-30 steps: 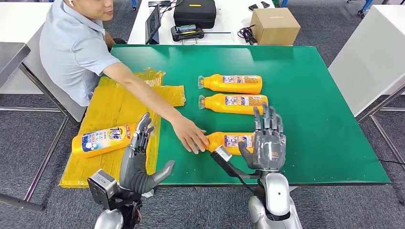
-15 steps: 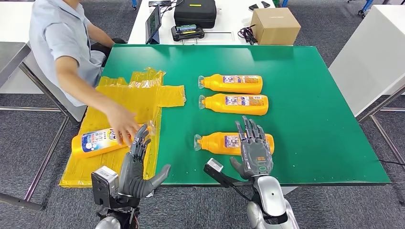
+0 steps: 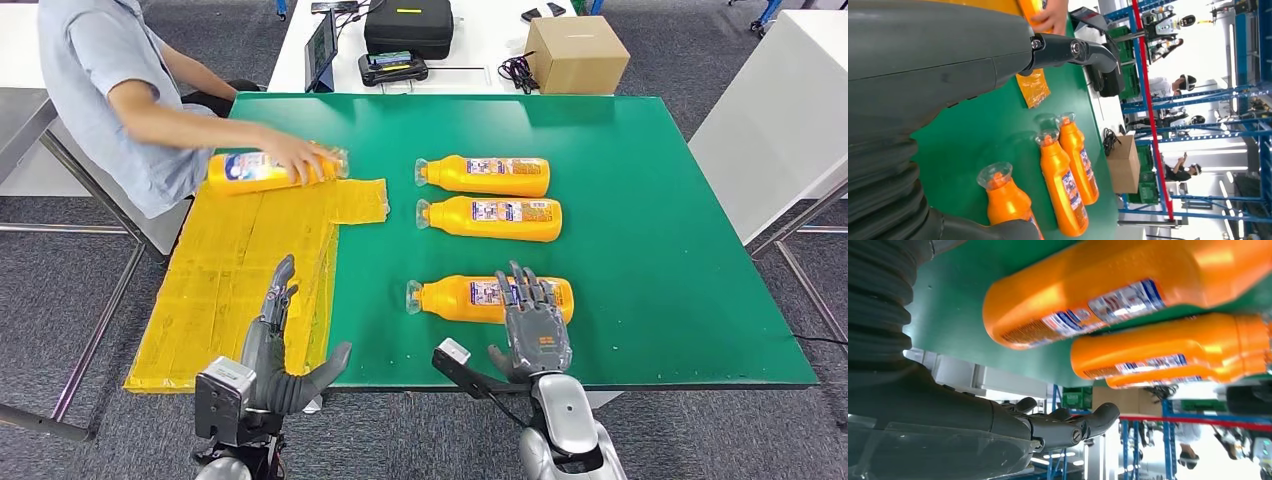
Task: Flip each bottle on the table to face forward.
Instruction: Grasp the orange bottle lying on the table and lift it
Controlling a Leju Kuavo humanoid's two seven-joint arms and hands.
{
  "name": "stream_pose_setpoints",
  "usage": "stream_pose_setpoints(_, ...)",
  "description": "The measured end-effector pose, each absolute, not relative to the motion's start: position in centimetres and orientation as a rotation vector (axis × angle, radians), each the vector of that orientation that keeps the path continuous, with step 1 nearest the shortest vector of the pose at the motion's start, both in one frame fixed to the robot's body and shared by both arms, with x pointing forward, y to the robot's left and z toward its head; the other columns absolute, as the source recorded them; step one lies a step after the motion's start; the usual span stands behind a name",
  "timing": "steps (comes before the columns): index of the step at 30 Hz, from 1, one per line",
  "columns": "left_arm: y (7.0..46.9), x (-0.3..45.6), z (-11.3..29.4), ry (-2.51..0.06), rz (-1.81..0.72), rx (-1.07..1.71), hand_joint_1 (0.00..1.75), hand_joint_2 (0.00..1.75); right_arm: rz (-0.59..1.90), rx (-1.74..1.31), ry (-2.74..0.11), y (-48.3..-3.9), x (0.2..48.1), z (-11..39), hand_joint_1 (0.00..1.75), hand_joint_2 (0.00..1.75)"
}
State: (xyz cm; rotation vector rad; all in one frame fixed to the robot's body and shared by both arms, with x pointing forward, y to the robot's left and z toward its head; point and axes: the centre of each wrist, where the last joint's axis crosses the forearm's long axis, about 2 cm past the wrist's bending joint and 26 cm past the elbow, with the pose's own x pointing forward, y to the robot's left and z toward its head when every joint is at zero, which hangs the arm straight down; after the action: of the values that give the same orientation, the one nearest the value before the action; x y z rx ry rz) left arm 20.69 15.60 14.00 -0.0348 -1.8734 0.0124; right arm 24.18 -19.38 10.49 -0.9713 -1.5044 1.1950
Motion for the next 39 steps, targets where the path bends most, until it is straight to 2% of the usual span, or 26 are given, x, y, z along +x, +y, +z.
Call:
stream_pose_setpoints(17, 15.6, 20.5, 14.0, -1.871, -0.012, -0.039, 0.0, 1.75, 1.22, -0.967, -1.422, -19.9, 24.3, 9.9, 0.0, 1.75)
stream_pose_setpoints(39, 15.0, 21.3, 14.1, -1.842, -0.028, -0.091, 0.0, 1.75, 1.216, -1.003, -1.352, -21.5, 28.6, 9.6, 0.0, 1.75)
